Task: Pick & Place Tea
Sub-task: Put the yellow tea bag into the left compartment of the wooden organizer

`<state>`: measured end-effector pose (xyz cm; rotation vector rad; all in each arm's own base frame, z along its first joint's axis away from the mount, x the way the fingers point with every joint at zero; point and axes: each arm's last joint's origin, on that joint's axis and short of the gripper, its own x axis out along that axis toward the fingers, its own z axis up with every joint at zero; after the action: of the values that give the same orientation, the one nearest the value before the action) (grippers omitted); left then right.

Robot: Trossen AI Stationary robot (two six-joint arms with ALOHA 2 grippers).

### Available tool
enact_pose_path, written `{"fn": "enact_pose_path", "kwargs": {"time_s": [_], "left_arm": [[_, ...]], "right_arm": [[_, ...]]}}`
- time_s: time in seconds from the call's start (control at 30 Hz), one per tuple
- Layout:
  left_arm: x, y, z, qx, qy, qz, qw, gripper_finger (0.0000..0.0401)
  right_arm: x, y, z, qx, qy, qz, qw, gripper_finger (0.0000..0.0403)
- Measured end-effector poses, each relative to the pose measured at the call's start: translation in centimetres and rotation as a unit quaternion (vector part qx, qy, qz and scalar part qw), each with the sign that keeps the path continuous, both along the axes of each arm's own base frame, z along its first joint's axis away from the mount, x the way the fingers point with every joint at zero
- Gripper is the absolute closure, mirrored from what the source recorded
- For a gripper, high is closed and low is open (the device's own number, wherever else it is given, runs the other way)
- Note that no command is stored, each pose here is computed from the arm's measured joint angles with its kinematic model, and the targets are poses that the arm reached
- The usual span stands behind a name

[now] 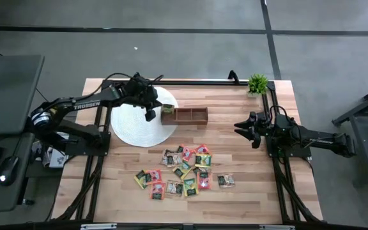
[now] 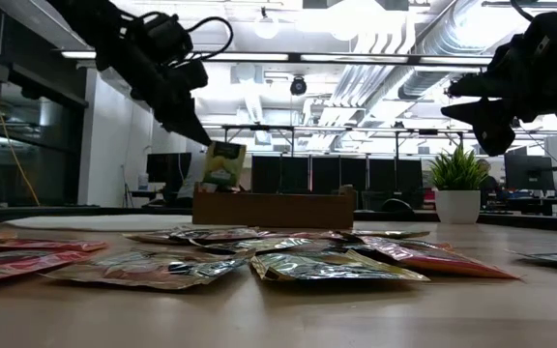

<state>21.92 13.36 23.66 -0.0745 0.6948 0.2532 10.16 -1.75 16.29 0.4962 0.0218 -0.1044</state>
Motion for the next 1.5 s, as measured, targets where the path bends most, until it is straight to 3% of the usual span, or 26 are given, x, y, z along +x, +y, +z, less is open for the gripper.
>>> {"fn": "enact_pose_path", "kwargs": {"time_s": [0.4, 1.5], "left_arm": [[1.4, 0.9, -2.5, -0.019, 0.024, -0.011, 0.999, 0.0401], [1.5, 1.1, -2.5, -0.006, 0.027, 0.010, 1.000, 0.0400]], "right_arm": [[0.0, 0.0, 0.0, 0.000, 0.000, 0.000, 1.000, 0.0238], [0.0, 0.0, 0.0, 0.000, 0.000, 0.000, 1.000, 0.0238]]}}
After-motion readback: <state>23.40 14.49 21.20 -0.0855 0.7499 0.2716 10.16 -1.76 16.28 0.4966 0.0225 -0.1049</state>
